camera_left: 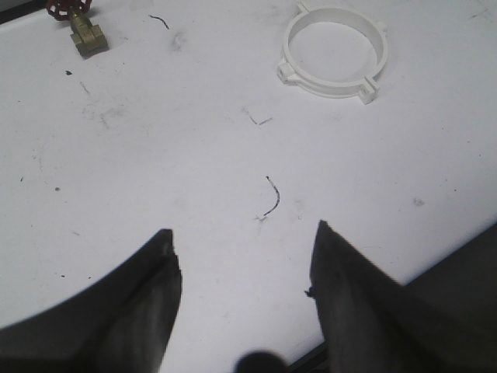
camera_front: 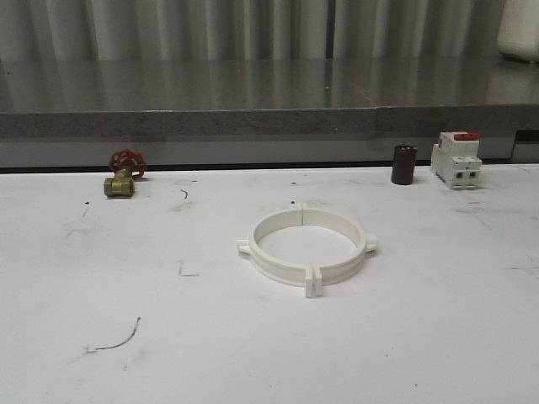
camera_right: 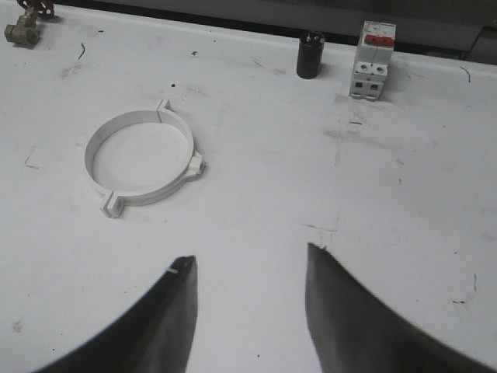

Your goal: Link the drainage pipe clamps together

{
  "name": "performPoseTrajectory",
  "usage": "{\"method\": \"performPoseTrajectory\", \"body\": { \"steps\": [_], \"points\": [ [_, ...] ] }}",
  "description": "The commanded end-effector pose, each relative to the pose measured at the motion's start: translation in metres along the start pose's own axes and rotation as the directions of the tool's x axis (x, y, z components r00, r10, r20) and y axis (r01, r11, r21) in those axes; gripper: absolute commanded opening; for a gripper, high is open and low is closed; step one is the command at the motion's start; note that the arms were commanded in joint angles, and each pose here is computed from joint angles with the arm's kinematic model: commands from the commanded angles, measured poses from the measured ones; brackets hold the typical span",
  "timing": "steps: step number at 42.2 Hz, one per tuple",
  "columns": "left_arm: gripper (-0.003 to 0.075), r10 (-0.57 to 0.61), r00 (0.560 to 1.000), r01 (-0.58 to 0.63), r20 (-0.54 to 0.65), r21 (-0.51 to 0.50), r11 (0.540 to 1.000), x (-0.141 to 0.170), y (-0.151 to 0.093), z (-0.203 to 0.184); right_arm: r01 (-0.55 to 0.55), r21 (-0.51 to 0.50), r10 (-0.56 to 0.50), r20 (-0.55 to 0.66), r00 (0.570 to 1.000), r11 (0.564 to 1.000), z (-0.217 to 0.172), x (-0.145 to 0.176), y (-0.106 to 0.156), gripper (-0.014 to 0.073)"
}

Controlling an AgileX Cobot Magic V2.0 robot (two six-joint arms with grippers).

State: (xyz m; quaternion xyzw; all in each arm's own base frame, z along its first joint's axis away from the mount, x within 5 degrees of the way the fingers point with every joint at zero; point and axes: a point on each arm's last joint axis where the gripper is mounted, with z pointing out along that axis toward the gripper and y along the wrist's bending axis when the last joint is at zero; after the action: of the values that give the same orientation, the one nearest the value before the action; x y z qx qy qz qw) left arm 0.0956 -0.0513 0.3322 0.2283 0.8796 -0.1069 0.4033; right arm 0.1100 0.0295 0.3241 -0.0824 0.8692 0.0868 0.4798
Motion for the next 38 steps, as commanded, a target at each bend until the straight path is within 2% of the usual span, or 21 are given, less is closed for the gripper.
{"method": "performPoseTrajectory", "body": {
  "steps": [1,5,10,14,22,26,28,33,38],
  "points": [
    [0.0363,-0.013,0.996,0.012,0.09,0.009,1.0,-0.0116,-0.0011,-0.006,0.005,0.008,-0.005,0.089,0.996,1.0,-0.0047,-0.012,-0.0005,0.0342],
    [0.0363,-0.013,0.996,0.012,0.09,0.009,1.0,-0.0116,-0.0011,-0.006,0.005,0.008,-0.005,0.09,0.996,1.0,-0.0047,-0.0121,-0.0005,0.0229],
    [0.0363,-0.013,0.996,0.012,0.09,0.009,1.0,-0.0116,-0.0011,-0.006,0.005,0.008,-0.005,0.092,0.996,1.0,-0.0047,-0.0123,-0.0005,0.0036],
    [0.0363,-0.013,0.996,0.012,0.09,0.009,1.0,-0.0116,-0.0011,-0.006,0.005,0.008,-0.005,0.089,0.996,1.0,-0.0047,-0.012,-0.0005,-0.0071],
    [0.0348,-0.013,0.996,0.012,0.09,0.009,1.0,-0.0119,-0.0011,-0.0056,0.005,0.009,-0.006,0.067,0.998,1.0,-0.0045,-0.01,-0.0006,-0.0069],
    [0.0221,-0.01,0.996,0.01,0.09,0.006,1.0,-0.0119,-0.0008,-0.0056,0.005,0.009,-0.006,0.067,0.998,1.0,-0.0045,-0.01,-0.0006,-0.0069],
    [0.0127,-0.01,0.996,0.01,0.088,0.006,1.0,-0.0117,-0.0008,-0.0056,0.005,0.009,-0.006,0.067,0.998,1.0,-0.0045,-0.01,-0.0006,-0.0069],
    [-0.0023,-0.01,0.996,0.01,0.088,0.006,1.0,-0.0117,-0.0008,-0.0056,0.005,0.009,-0.006,0.067,0.998,1.0,-0.0045,-0.01,-0.0006,-0.0069],
    [-0.002,-0.01,0.996,0.01,0.088,0.006,1.0,-0.0117,-0.0008,-0.0056,0.005,0.009,-0.006,0.067,0.998,1.0,-0.0045,-0.01,-0.0006,-0.0069]
  ]
}}
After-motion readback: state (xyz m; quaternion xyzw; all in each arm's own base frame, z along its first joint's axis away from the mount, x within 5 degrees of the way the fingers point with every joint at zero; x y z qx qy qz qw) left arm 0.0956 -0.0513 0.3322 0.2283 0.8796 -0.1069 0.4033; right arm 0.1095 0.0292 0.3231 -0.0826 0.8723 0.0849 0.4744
